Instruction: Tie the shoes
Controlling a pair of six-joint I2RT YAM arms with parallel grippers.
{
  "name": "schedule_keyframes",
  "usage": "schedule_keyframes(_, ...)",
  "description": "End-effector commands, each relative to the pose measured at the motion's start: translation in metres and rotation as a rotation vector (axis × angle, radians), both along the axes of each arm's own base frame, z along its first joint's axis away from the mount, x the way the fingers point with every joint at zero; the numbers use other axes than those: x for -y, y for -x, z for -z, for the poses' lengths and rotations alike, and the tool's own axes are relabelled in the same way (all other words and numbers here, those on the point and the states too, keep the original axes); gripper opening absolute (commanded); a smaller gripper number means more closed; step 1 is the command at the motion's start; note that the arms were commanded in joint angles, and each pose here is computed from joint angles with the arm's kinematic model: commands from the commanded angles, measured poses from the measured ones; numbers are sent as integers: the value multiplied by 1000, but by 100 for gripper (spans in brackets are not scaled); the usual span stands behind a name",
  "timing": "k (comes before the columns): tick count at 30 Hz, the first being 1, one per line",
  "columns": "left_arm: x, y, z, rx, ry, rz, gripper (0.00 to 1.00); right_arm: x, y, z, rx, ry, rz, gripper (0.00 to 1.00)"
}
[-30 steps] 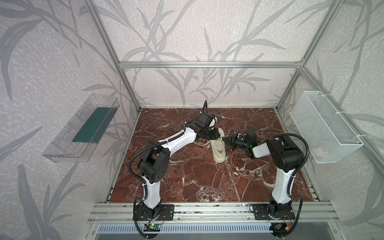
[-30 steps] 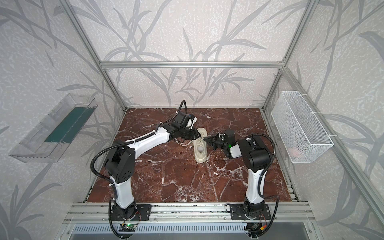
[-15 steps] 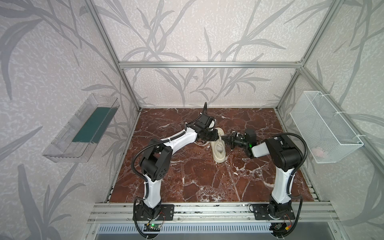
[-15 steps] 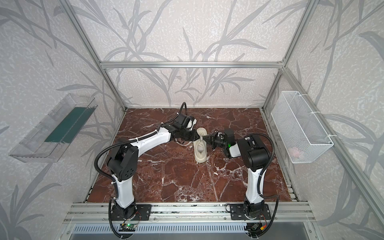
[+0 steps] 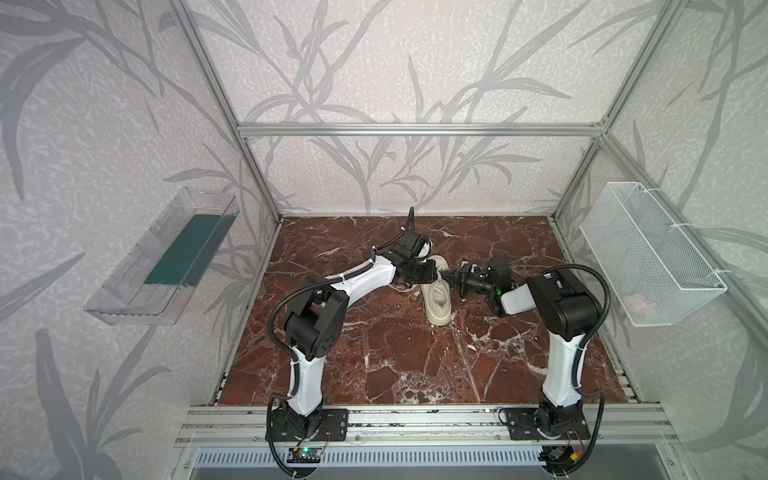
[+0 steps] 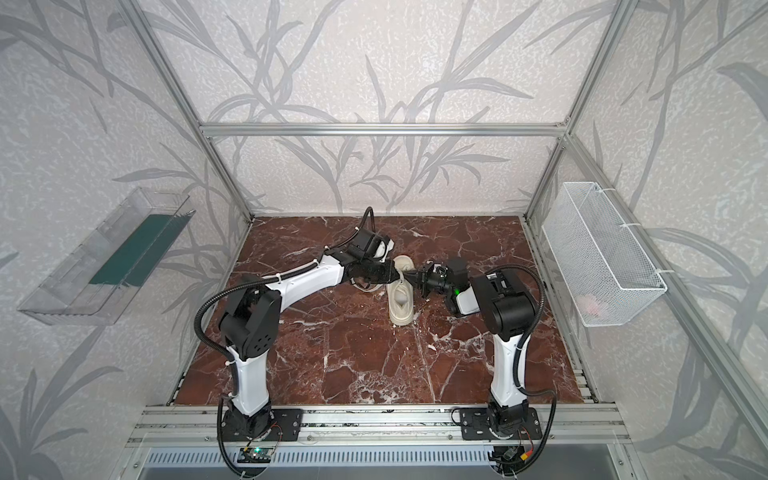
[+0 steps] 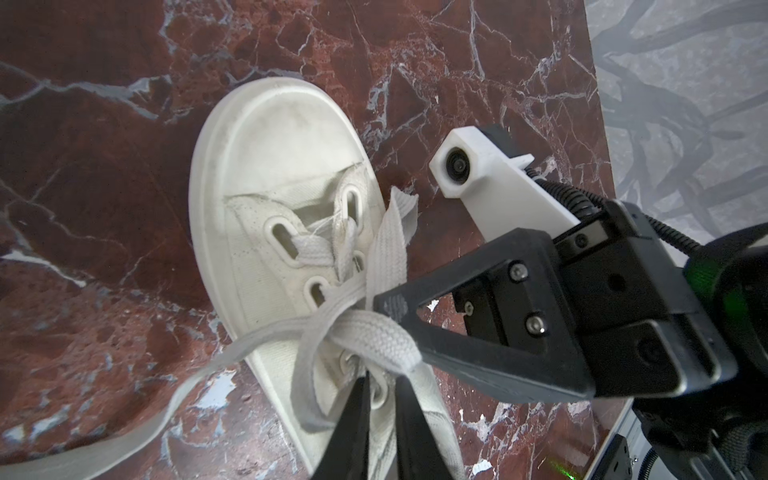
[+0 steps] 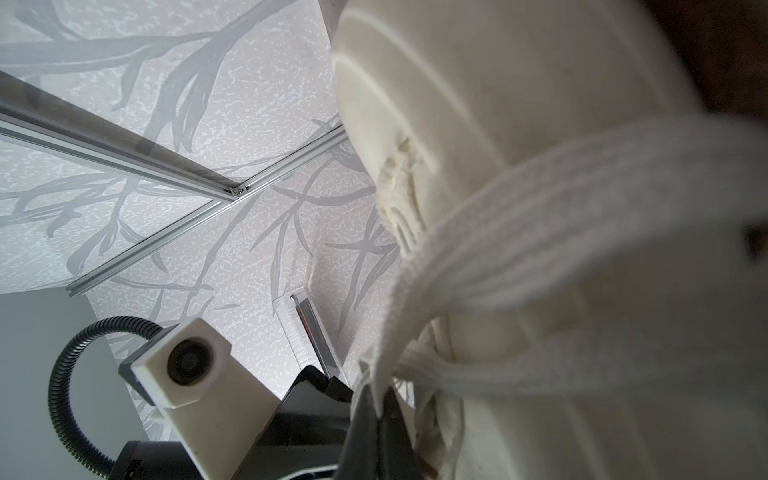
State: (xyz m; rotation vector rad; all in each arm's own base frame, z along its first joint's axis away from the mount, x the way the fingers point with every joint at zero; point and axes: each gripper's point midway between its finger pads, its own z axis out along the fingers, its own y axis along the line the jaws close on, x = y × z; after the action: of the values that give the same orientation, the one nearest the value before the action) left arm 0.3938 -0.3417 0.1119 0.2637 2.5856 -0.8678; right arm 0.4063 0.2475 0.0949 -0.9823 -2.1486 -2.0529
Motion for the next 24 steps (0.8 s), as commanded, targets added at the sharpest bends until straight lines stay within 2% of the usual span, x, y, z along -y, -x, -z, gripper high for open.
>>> schedule_keyframes(1,1,-3,10,-19,18,-14,18,-5,-2,-6,38,-20,-16,0)
schedule_keyframes(4,3,-6,11,-25,40,-21,22,-5,-2,-6,36,-25,-18,0)
schedule_keyframes(16,11,-8,6,-34,118,-18,22,-11,-3,-6,33,-65,-27,0)
schedule_keyframes(22,9,-7,8,-41,116,-22,22,-11,-7,-11,37,-119,-2,0)
schedule_keyframes(24,7,-7,8,-38,108,-24,26,-11,-8,-13,39,-125,0,0)
